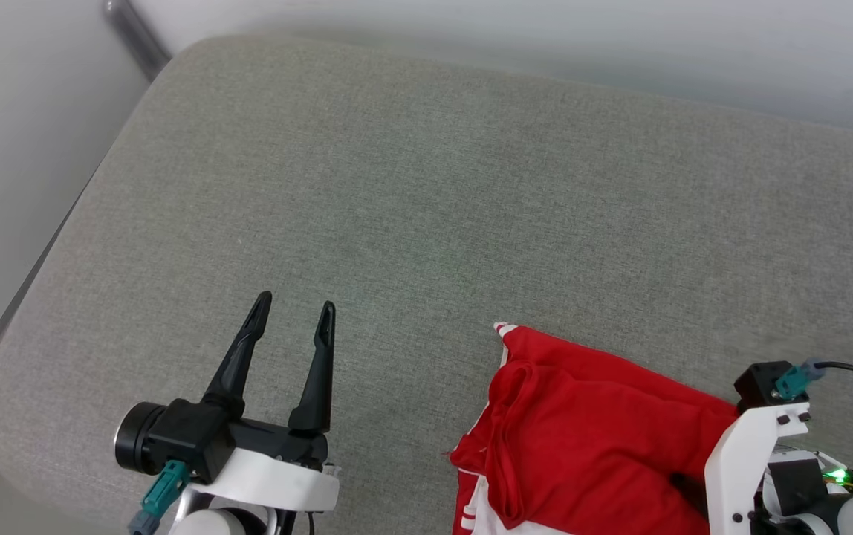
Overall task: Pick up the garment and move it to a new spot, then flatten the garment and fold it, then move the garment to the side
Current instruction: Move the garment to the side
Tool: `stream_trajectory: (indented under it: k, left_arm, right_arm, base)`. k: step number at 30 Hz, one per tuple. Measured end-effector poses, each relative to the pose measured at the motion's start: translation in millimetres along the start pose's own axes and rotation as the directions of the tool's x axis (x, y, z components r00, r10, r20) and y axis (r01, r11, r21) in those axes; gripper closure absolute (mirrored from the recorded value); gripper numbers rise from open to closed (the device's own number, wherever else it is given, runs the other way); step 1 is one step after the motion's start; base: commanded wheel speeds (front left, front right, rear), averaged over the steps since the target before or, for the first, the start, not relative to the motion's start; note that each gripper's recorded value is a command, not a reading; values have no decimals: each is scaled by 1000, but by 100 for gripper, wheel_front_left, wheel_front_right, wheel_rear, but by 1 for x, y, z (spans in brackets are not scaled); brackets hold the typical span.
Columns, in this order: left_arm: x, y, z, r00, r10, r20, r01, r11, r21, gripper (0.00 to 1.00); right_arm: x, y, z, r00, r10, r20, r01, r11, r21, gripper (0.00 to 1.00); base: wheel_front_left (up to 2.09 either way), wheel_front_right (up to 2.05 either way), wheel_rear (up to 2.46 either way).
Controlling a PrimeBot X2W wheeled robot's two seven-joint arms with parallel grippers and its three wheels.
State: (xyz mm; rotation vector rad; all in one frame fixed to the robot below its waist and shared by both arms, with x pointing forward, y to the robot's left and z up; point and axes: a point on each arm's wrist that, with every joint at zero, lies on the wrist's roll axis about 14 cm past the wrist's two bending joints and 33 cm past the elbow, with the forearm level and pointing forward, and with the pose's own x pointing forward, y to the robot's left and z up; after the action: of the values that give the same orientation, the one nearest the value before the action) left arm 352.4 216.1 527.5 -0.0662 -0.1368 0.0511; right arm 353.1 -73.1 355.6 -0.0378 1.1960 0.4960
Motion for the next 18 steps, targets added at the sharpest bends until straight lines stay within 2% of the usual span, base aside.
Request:
stream_trajectory:
  k: [2,9,12,15,18]
  left_arm:
    - [0,0,0,1000,1,0,-1,1000,0,0]
    - [3,-6,1,1000,-19,7,19,1000,0,0]
    - [7,-18,3,998,-61,19,61,998,-5,0]
    - [12,-32,4,994,-106,29,106,994,-17,0]
    - [19,-53,5,985,-167,39,169,985,-35,0]
  right_arm:
    - [3,1,0,1000,-3,-1,3,1000,-23,100]
    - [3,2,9,999,-24,49,29,995,-99,100]
    - [-4,-4,13,995,-68,74,81,980,-182,100]
    - [-19,-27,22,980,-160,116,188,940,-286,100]
    - [-40,-61,28,950,-276,144,310,873,-377,100]
  base:
    - [0,0,0]
    - [0,0,0]
    - [0,0,0]
    - [0,0,0]
    - [0,0,0]
